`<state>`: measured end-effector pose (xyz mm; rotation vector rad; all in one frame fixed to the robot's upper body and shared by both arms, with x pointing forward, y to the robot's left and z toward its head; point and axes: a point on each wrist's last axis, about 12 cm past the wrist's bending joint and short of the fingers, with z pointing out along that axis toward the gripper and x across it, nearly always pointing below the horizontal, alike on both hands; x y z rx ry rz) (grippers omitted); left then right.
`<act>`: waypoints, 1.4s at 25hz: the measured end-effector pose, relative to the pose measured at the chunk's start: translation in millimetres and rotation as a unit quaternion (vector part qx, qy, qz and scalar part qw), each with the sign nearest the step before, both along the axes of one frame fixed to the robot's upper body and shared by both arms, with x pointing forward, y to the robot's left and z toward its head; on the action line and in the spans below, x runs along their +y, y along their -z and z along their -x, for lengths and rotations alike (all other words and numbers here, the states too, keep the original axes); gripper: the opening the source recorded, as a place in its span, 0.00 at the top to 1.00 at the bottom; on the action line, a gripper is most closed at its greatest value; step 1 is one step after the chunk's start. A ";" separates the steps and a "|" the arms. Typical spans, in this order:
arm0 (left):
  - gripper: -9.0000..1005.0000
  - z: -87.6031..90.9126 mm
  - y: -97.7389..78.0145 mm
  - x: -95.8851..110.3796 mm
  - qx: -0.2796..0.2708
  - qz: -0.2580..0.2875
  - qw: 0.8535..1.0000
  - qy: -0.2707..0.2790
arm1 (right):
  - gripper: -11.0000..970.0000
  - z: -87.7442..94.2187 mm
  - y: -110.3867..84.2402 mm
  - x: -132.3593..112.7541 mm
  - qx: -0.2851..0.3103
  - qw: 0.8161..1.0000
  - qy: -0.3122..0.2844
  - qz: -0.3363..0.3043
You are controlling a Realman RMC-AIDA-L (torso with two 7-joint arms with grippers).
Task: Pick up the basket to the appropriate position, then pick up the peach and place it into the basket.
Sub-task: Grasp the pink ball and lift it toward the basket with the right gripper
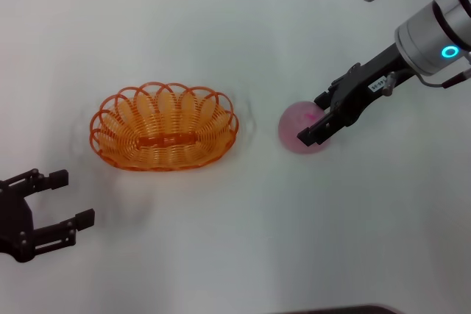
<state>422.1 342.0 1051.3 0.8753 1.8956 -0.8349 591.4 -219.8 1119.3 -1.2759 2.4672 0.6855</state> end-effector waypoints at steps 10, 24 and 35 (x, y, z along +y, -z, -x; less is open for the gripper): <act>0.20 0.0 0.0 0.0 0.000 0.000 1.000 0.000 | 0.04 -1.9 0.7 0.3 -0.005 1.000 0.007 0.004; 0.20 0.4 1.4 0.4 0.006 -0.006 1.000 0.003 | 0.05 -3.0 5.2 7.8 -0.006 1.000 0.003 0.019; 0.20 0.6 1.2 1.2 0.007 -0.008 1.000 0.003 | 0.16 -4.5 5.8 11.7 -0.007 1.000 0.009 0.026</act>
